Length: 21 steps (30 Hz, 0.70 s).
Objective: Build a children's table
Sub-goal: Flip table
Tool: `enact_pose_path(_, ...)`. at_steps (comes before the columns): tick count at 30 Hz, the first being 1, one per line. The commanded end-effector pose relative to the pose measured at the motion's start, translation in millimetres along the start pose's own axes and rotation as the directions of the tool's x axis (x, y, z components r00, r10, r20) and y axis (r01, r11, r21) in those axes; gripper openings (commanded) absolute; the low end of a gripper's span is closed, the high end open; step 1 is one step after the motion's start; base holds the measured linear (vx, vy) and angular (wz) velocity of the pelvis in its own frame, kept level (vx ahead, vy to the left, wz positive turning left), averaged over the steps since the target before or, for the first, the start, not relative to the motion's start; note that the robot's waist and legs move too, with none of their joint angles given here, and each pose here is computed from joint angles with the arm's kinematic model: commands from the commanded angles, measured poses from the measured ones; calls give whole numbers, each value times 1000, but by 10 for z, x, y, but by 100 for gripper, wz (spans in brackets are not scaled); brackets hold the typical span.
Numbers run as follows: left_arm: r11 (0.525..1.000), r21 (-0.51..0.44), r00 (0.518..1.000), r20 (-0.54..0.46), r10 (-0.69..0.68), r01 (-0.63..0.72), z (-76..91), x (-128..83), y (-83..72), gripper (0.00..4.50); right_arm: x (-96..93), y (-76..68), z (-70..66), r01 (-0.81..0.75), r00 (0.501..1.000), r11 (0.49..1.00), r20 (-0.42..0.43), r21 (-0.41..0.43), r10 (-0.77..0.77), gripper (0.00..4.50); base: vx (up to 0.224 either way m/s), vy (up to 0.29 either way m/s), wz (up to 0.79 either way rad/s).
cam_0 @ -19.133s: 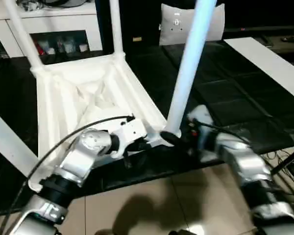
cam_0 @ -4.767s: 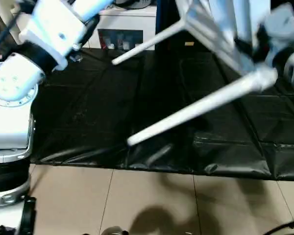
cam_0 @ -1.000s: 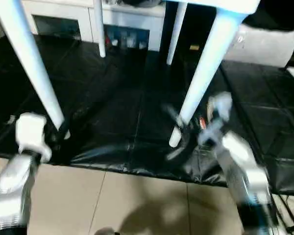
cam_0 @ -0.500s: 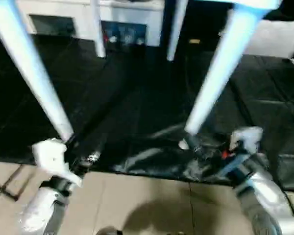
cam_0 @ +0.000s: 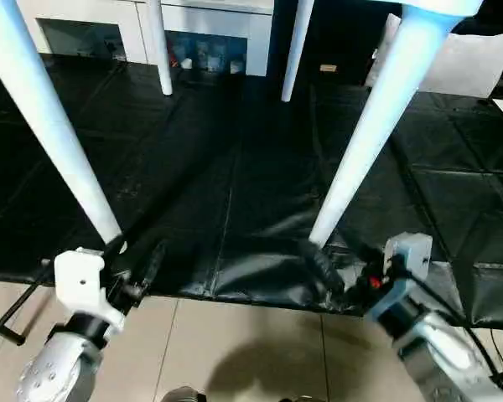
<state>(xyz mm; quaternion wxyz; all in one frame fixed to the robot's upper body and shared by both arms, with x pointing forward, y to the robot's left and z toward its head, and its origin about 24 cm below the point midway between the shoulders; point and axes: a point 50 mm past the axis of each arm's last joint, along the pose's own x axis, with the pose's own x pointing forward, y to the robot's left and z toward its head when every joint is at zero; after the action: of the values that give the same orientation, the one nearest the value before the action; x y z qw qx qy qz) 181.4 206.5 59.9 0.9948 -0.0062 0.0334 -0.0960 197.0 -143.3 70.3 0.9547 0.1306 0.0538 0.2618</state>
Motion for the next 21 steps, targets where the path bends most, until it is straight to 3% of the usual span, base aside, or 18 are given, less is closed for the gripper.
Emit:
enact_pose_path(1, 1000, 6, 1000, -2, -6, 6, 30, -29, 11, 382, -27, 14, 25, 5, 1000, 1000, 1, -11, -5, 450, 0, 0, 0)
enact_pose_path(7, 999, 28, 1000, -2, -25, 25, 103, -77, -54, 382, -57, 17, -13, 1, 1000, 1000, -16, -7, -1, 450, 0, 0, 0)
enact_pose_path(13, 990, 70, 993, -1, -120, 120, 108, -8, -154, 382, -7, -70, -92, -25, 1000, 1000, -17, 13, 25, 450, -53, 11, -4)
enact_pose_path(14, 990, 63, 992, -5, -126, 126, 106, 1, -161, 382, -7, -89, -87, -20, 1000, 999, -5, -24, 20, 450, -63, 35, -7)
enact_pose_path(17, 982, 8, 981, -27, -191, 191, 67, 39, -212, 382, -2, -84, -86, -76, 997, 997, 4, -25, 76, 450, 0, 0, 0)
enact_pose_path(21, 956, -42, 955, -57, -291, 289, -44, 30, -350, 420, -40, -115, -105, -143, 990, 990, 19, -18, 143, 450, 0, 0, 0)
